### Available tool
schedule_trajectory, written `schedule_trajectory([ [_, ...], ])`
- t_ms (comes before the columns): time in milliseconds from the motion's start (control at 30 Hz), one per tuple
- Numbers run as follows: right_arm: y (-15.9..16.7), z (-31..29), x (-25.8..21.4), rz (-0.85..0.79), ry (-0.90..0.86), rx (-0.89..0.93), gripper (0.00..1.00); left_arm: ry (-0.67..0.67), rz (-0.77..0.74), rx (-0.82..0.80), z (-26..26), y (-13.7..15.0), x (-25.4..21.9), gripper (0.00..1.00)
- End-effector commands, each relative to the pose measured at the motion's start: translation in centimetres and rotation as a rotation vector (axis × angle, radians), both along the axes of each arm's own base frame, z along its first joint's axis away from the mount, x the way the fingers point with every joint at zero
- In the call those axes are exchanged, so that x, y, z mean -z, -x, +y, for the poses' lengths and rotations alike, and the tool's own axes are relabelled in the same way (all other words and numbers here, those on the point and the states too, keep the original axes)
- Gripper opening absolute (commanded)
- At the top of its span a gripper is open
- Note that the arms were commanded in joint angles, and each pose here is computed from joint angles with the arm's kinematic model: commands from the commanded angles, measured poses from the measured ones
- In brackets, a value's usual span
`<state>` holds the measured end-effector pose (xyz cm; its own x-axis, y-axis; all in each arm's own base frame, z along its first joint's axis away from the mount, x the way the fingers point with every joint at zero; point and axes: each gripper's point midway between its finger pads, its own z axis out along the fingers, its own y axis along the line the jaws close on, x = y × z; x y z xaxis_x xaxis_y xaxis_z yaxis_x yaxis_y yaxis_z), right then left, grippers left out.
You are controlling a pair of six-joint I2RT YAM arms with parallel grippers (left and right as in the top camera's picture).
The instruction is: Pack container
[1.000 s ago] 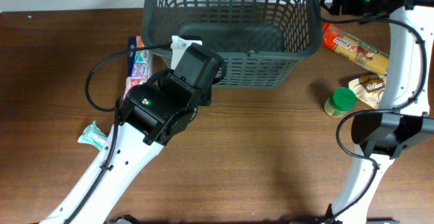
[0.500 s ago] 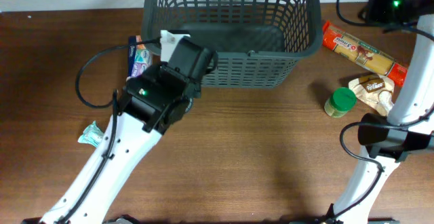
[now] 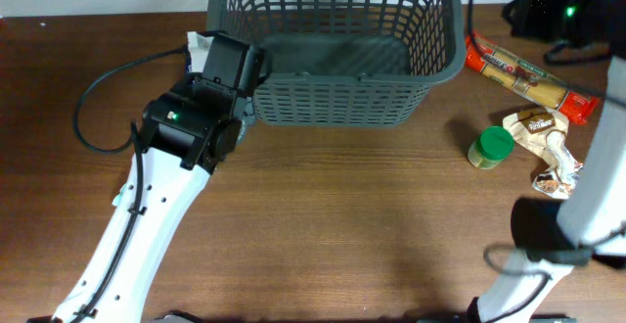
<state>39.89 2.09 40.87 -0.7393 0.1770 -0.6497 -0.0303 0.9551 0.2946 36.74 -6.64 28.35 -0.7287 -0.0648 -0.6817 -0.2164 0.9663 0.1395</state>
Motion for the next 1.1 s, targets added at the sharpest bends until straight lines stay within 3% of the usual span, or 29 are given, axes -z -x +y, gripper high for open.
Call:
schedule_trajectory([
  [0, 2.5, 1.6, 0.2, 0.039, 0.044, -0.015, 0.09, -0.014, -0.007, 0.004, 0.2, -0.3, -0.4, 0.02],
  [200, 7.1, 3.9, 5.9, 0.262, 0.139, -0.081, 0.04, -0.014, -0.007, 0.004, 0.2, -0.3, -0.4, 0.01],
  [400, 8.9, 4.9, 10.4, 0.423, 0.161, -0.130, 0.04, -0.014, -0.007, 0.004, 0.2, -0.3, -0.4, 0.02],
  [1067, 5.9, 5.5, 14.3, 0.488, 0.183, -0.179, 0.04, -0.014, -0.007, 0.004, 0.2, -0.3, -0.4, 0.02],
])
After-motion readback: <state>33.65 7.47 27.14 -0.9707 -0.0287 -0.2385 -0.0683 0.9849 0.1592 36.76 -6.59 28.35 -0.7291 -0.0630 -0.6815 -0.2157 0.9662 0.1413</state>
